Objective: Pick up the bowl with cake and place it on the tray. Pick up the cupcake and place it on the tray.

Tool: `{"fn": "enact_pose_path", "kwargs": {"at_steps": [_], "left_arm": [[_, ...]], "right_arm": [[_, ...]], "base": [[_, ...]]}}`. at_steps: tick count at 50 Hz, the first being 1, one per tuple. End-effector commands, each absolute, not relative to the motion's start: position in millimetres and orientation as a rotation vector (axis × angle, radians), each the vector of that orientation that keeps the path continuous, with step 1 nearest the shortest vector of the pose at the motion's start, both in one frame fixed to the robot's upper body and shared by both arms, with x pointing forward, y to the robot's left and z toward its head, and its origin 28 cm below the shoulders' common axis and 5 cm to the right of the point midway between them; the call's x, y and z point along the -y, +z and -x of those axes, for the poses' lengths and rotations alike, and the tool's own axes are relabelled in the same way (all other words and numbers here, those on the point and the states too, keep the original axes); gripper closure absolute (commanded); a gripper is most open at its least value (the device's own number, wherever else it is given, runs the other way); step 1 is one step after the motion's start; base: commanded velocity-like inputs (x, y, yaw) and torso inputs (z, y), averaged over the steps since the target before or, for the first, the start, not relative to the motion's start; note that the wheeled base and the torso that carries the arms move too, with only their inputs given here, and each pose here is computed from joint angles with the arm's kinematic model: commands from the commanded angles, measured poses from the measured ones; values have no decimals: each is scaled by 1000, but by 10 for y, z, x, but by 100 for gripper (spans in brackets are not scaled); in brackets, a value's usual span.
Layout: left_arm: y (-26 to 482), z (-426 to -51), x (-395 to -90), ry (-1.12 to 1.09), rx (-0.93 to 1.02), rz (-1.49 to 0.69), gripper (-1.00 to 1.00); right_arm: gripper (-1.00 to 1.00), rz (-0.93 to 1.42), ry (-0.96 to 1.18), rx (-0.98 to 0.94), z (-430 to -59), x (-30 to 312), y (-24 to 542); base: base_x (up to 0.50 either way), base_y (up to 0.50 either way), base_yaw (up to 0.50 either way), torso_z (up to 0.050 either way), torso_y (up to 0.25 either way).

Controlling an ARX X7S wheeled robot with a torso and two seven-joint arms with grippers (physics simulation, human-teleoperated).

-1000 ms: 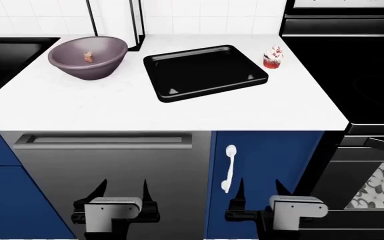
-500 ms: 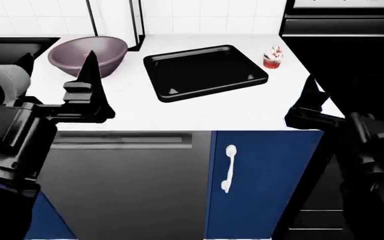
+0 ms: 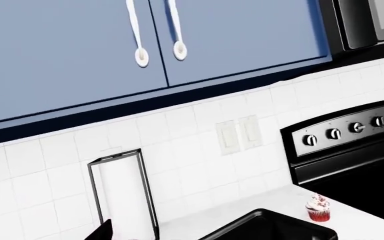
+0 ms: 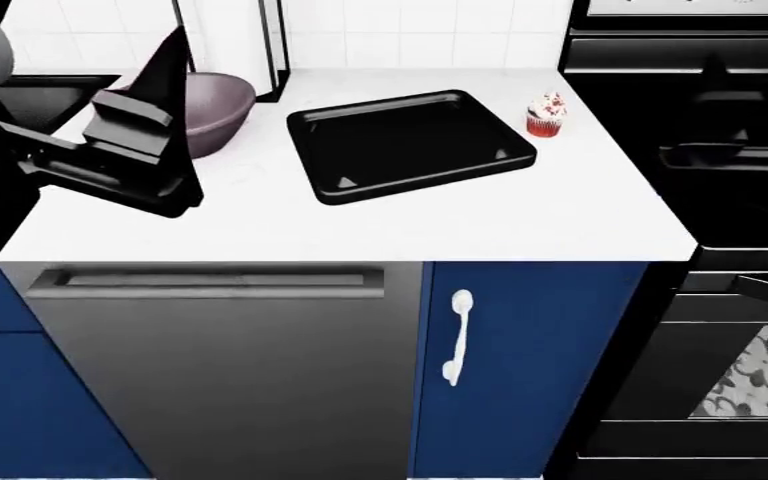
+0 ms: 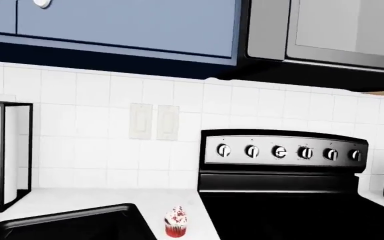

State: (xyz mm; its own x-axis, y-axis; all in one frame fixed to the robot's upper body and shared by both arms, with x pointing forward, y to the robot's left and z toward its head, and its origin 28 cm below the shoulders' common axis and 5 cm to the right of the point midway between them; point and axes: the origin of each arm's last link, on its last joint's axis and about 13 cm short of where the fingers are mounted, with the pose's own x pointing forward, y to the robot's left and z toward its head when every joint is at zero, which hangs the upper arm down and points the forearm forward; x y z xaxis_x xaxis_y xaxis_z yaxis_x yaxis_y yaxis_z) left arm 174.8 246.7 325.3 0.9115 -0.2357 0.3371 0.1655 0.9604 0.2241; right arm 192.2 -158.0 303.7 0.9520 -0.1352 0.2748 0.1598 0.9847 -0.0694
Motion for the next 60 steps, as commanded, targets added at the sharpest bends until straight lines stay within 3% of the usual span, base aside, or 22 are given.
{"fn": "enact_pose_path", "kwargs": {"at_steps": [1,60], "left_arm": [[3283,-1695,-2496,-194,374,-222,-100],[3264,-1601,-2486,-182,382,-216,-100]], "right_arm": [[-100,116,-163,275,-1907,1606,3066],[-100,99,-146,278,-1894,1656,2931]], "base": [[0,0,0,0,0],[129,0,0,0,0]]}}
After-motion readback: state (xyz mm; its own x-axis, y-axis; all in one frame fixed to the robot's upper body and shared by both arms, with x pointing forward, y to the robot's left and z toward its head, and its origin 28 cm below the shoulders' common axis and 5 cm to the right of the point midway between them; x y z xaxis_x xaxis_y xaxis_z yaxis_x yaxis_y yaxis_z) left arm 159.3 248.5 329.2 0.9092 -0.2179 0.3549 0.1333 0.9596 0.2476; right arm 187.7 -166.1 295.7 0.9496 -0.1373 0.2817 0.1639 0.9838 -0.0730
